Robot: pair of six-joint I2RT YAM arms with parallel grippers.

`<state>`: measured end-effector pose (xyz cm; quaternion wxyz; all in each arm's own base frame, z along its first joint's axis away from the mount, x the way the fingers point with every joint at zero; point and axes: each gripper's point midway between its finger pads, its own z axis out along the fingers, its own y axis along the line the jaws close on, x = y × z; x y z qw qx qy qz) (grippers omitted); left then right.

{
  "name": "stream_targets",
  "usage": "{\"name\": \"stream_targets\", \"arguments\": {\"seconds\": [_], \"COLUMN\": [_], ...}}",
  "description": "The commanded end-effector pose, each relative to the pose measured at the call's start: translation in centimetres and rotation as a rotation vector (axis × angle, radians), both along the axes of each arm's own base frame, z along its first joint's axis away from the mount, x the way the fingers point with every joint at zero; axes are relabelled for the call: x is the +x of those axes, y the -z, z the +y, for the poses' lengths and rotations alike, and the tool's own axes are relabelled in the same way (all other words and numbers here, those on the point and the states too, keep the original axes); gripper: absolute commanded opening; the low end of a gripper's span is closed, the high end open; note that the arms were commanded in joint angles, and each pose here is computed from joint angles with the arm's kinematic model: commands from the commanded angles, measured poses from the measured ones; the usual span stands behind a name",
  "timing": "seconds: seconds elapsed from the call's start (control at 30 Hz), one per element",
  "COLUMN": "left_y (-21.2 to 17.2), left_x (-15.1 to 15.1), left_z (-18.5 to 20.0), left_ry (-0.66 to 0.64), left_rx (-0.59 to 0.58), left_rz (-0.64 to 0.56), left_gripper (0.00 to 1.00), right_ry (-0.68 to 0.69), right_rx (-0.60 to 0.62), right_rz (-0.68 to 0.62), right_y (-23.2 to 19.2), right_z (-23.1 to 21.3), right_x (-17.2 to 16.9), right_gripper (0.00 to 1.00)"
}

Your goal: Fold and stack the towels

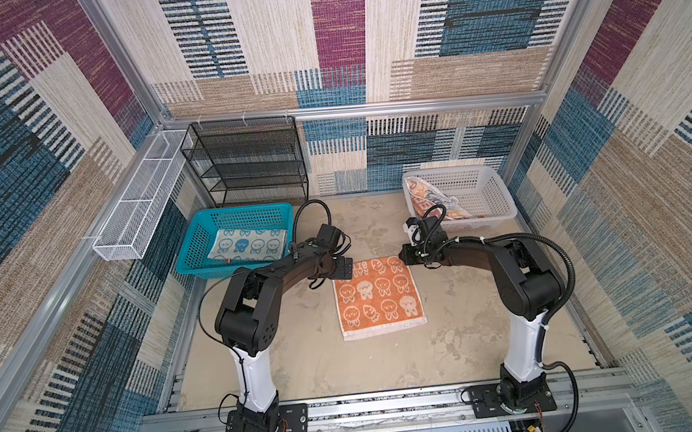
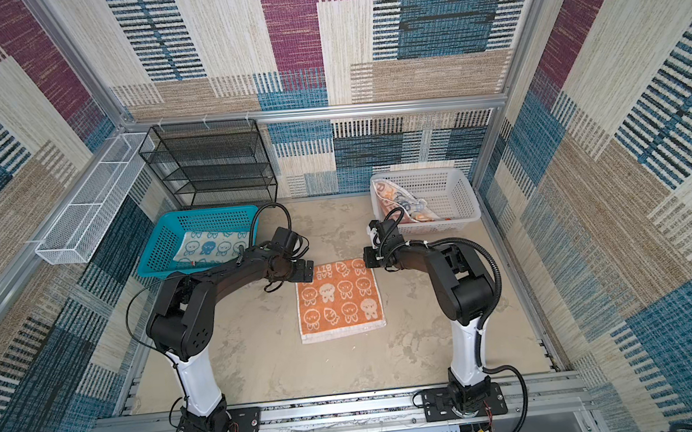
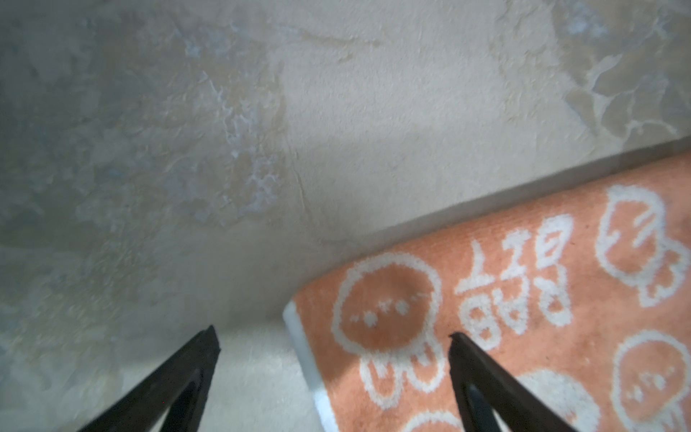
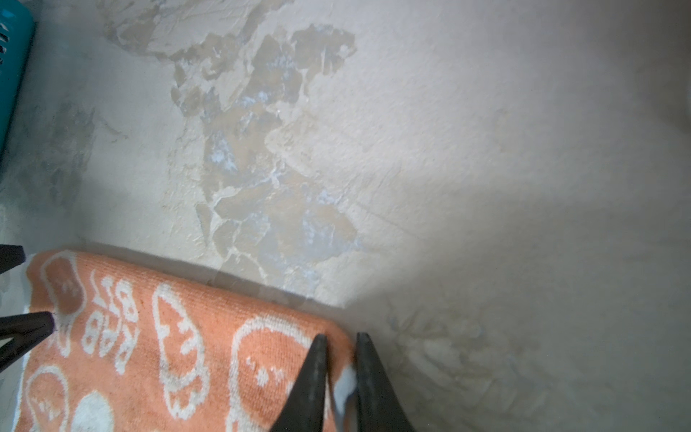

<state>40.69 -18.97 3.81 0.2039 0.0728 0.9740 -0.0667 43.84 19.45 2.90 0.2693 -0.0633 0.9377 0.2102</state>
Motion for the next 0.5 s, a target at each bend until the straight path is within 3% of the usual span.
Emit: {"name": "stream_targets", "arguments": {"seconds": [0.0, 0.13, 0.33, 0.47], "left_y": [0.2, 0.1, 0.4, 0.9], "left_x": [0.7, 1.7, 1.5, 1.2], "left_z": [0.0, 0.0, 0.0, -0.2], "left_ry": [0.028, 0.029, 0.055, 0.077], "left_rx": [0.011, -0.017, -0.018, -0.019], "left_rz": [-0.002, -0.014, -0.003, 0.011], "left_gripper": [0.92, 0.81, 0.69, 0.56], "right_ry": [0.010, 0.009, 0.011, 0.010], "right_rx": [-0.025, -0.035, -0.042, -0.042], "right_rz": [0.083, 0.083, 0.086, 0.085], "right_y": [1.3, 1.4, 1.6, 1.5], "right_z": [-0.5, -0.6, -0.8, -0.7], "right_x": [-1.5, -1.5, -1.6, -1.5], "right_gripper": [0.17, 0.11, 0.09, 0.08]}}
